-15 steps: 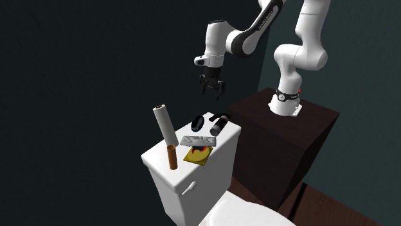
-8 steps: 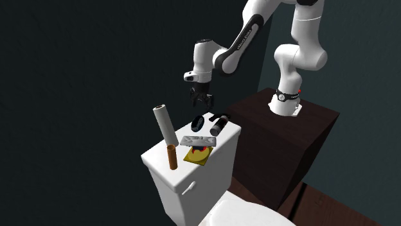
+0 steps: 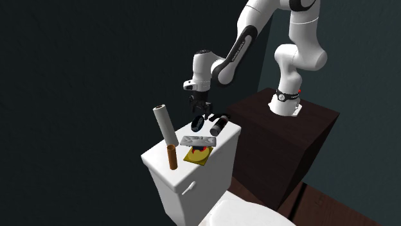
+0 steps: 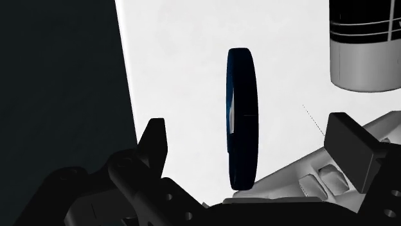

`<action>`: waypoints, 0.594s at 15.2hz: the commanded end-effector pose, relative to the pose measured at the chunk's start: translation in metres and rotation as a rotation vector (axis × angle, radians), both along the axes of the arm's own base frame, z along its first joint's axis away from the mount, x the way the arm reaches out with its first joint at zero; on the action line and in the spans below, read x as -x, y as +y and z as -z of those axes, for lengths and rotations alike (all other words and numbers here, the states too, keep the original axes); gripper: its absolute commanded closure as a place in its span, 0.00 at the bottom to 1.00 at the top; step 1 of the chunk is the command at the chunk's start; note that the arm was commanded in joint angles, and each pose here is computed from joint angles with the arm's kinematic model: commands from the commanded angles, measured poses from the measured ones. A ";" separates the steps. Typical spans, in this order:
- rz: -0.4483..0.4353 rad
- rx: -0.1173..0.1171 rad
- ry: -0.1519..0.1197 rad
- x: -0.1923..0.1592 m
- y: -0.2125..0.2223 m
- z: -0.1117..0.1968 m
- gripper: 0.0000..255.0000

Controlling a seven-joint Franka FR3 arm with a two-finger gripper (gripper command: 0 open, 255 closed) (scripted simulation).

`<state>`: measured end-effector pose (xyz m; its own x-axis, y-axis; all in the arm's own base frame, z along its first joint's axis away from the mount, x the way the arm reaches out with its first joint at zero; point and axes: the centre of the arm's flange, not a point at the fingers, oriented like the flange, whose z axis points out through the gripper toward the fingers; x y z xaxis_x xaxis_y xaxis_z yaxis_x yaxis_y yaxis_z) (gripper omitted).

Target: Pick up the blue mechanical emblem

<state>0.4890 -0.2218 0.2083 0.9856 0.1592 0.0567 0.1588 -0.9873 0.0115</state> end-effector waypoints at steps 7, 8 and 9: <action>0.000 0.000 0.000 0.000 0.001 0.003 1.00; 0.000 0.000 0.000 0.000 0.001 0.003 1.00; 0.000 0.000 0.000 0.000 0.001 0.003 1.00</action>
<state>0.4893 -0.2208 0.2055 0.9855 0.1595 0.0574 0.1591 -0.9872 0.0117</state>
